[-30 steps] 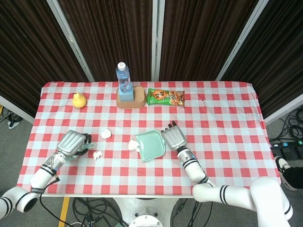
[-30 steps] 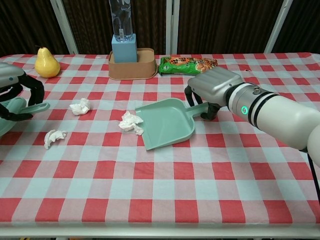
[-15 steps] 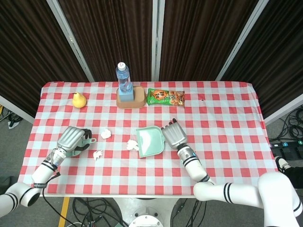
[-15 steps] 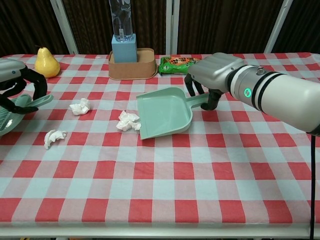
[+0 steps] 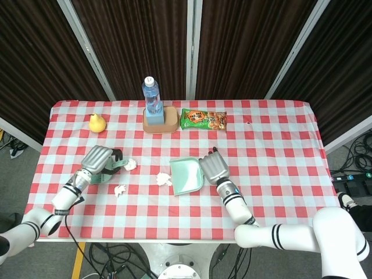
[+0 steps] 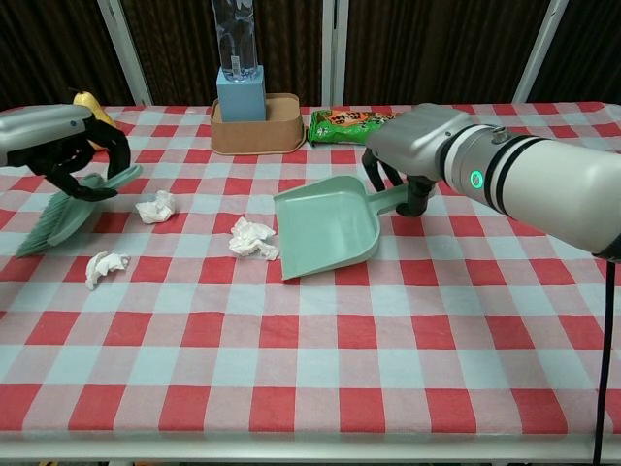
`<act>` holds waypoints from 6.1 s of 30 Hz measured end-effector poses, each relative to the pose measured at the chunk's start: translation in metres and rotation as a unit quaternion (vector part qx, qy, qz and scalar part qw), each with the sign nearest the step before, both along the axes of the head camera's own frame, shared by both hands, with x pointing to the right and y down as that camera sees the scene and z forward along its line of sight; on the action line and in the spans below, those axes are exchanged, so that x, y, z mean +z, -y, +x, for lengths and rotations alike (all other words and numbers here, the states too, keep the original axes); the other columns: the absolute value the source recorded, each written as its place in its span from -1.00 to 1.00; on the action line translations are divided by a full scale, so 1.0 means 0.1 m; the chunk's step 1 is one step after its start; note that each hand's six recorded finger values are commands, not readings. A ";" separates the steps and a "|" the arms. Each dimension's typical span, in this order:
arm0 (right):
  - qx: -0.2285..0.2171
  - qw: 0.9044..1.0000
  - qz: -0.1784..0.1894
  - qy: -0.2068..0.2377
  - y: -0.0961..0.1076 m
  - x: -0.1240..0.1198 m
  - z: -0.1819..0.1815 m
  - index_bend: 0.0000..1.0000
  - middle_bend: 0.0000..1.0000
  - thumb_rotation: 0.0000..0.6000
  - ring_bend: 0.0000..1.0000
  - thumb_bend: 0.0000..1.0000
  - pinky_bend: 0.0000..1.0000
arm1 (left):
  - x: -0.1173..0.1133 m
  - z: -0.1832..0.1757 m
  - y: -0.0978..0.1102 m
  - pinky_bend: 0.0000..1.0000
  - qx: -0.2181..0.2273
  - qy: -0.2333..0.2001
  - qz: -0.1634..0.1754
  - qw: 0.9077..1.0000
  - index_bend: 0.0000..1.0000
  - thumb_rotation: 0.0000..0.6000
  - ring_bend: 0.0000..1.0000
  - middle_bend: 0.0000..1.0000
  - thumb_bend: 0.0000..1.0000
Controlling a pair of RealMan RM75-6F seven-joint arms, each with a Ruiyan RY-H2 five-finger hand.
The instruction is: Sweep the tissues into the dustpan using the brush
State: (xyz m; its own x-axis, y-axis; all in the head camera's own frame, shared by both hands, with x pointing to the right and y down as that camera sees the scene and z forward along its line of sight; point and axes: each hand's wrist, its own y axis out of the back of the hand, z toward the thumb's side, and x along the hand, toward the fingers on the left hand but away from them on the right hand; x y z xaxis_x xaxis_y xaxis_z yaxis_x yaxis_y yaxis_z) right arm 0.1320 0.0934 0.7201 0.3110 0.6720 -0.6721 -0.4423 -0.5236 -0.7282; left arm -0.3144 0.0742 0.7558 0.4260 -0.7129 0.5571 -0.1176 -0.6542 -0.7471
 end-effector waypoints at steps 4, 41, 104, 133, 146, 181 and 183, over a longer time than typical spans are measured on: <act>-0.005 1.000 0.000 0.000 -0.04 0.02 -0.07 0.29 0.13 1.00 -0.33 -0.14 -0.57 | 0.04 0.19 0.02 0.89 0.004 -0.027 -0.012 1.000 0.08 1.00 0.60 0.12 -0.17; 0.023 0.998 -0.024 0.060 -0.05 0.22 -0.41 0.36 0.16 1.00 -0.30 -0.07 -0.57 | -0.48 1.21 0.06 0.88 -0.011 -0.259 -0.091 0.962 0.08 1.00 0.60 0.12 -0.17; 0.061 0.990 -0.060 0.112 -0.08 0.29 -0.53 0.43 0.19 1.00 -0.28 0.18 -0.58 | -0.18 1.70 -0.15 0.87 -0.132 -0.300 -0.090 0.940 0.08 1.00 0.60 0.12 -0.17; 0.090 0.988 -0.058 0.115 -0.01 0.26 -0.24 -0.46 -0.23 1.00 -0.47 -0.81 -0.61 | -0.42 0.99 -0.05 0.87 -0.103 -0.199 -0.024 0.974 0.08 1.00 0.60 0.11 -0.17; 0.084 0.988 -0.025 0.130 0.09 -0.03 -0.13 -0.66 -0.45 1.00 -0.62 -0.88 -0.66 | -0.24 0.63 -0.08 0.86 -0.041 -0.027 0.035 0.998 -0.03 1.00 0.60 0.04 -0.17; 0.241 0.947 0.121 0.173 -0.72 -1.72 2.97 -0.95 -0.81 1.00 -1.00 -0.56 -1.00 | -1.48 -1.56 -1.01 -0.53 -0.189 0.149 0.153 0.959 -0.49 1.00 -0.52 -0.40 -0.58; 0.251 0.944 0.131 0.170 -0.84 -1.78 3.08 -0.95 -0.81 1.00 -1.00 -0.56 -1.00 | -1.55 -1.62 -1.17 -0.54 -0.195 0.162 0.156 0.955 -0.49 1.00 -0.52 -0.41 -0.58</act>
